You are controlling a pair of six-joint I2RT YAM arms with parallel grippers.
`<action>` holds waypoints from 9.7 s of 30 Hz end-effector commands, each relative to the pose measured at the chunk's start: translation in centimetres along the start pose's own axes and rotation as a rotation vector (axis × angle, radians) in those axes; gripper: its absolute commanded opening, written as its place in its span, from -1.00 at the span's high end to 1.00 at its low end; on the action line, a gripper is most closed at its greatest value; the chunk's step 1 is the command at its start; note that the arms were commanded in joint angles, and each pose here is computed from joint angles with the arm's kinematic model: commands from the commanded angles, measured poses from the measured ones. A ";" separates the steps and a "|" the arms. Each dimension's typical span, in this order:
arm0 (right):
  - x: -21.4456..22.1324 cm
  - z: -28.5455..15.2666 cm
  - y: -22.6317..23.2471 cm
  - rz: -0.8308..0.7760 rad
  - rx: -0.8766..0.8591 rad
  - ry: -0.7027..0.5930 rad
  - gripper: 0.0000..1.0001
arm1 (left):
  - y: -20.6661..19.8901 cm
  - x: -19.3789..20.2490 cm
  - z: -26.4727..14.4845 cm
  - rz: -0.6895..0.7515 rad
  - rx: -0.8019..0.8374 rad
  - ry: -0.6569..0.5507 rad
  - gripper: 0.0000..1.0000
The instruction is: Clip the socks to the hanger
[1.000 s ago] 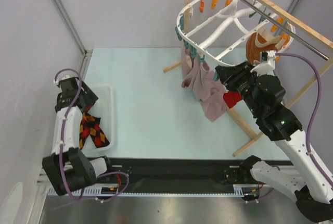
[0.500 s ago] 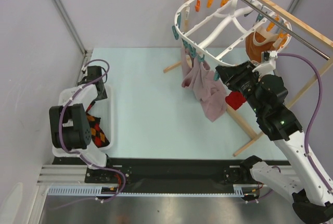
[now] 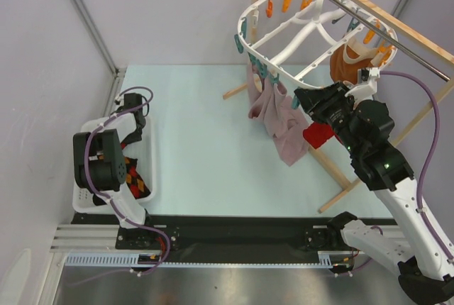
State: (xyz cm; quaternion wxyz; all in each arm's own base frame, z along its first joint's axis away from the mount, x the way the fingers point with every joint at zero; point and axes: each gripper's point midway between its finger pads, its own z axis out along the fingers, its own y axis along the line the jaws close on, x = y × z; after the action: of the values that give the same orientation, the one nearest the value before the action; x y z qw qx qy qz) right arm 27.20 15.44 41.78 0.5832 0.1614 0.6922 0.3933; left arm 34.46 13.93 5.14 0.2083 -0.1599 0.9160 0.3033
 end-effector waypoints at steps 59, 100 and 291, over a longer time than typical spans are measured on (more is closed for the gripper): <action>-2.2 -0.2 3.7 0.209 -0.061 -0.010 1.00 | 2.3 -3.8 -10.0 -0.252 0.360 -0.239 1.00; -2.1 0.4 2.5 0.189 0.001 -0.021 1.00 | -11.8 1.8 -57.5 -0.122 1.139 -0.874 1.00; -3.5 -12.1 7.1 -0.382 -0.297 0.092 -0.56 | -24.9 -27.6 -50.0 0.074 1.532 -1.307 -0.23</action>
State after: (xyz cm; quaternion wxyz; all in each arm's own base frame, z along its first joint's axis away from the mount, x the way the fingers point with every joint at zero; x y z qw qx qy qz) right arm 16.26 13.13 49.01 0.6333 -0.0552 0.6741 0.3760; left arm 53.49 -31.59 38.40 0.6628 0.2330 0.6232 -0.3437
